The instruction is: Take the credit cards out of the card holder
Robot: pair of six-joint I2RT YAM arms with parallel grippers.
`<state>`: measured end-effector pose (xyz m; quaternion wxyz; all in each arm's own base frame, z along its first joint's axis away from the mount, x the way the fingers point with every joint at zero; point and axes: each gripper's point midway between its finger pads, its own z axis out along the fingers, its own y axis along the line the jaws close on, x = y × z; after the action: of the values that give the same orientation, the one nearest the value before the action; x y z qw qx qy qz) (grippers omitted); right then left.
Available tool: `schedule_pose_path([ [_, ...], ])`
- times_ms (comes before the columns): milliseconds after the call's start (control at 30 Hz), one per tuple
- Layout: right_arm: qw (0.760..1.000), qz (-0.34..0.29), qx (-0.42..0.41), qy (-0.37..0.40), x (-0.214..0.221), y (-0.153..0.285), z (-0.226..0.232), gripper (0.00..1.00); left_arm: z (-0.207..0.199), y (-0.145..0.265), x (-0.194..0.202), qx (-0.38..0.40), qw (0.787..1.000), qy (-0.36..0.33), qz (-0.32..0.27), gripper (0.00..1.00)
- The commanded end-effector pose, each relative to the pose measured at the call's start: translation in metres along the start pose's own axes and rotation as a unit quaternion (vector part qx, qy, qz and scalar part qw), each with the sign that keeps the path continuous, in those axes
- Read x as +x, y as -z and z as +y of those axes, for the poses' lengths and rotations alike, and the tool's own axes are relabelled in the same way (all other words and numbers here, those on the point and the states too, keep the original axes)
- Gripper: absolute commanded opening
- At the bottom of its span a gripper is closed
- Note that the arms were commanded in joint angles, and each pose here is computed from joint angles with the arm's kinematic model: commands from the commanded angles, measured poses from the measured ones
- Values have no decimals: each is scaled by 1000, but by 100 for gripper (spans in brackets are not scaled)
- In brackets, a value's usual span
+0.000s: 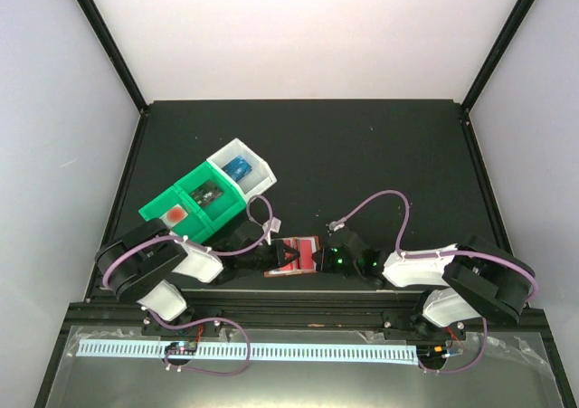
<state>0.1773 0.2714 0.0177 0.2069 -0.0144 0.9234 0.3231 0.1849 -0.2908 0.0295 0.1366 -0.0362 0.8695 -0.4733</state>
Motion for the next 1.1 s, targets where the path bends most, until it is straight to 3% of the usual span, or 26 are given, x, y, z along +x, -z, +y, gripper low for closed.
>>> schedule_pose_path([
  [0, 996, 41, 78, -3, 29, 1, -45, 1, 24, 10, 1, -47, 999, -3, -2, 5],
  [67, 996, 41, 80, -4, 29, 1, -46, 1, 22, 12, 0, -44, 999, -7, -5, 10],
  [233, 996, 40, 79, -4, 29, 1, -46, 1, 17, 15, 1, -36, 999, -14, -5, 2],
  [700, 996, 25, 82, 16, 17, 6, -39, 1, 2, 39, -12, -47, 997, -35, -42, 2],
  [900, 997, -15, 23, 69, -7, 22, -1, 4, -10, 67, -30, -48, 995, -46, -78, 2],
  [1067, 984, -92, -43, 149, -39, 58, 41, 7, -26, 95, -45, -28, 992, -47, -116, 2],
])
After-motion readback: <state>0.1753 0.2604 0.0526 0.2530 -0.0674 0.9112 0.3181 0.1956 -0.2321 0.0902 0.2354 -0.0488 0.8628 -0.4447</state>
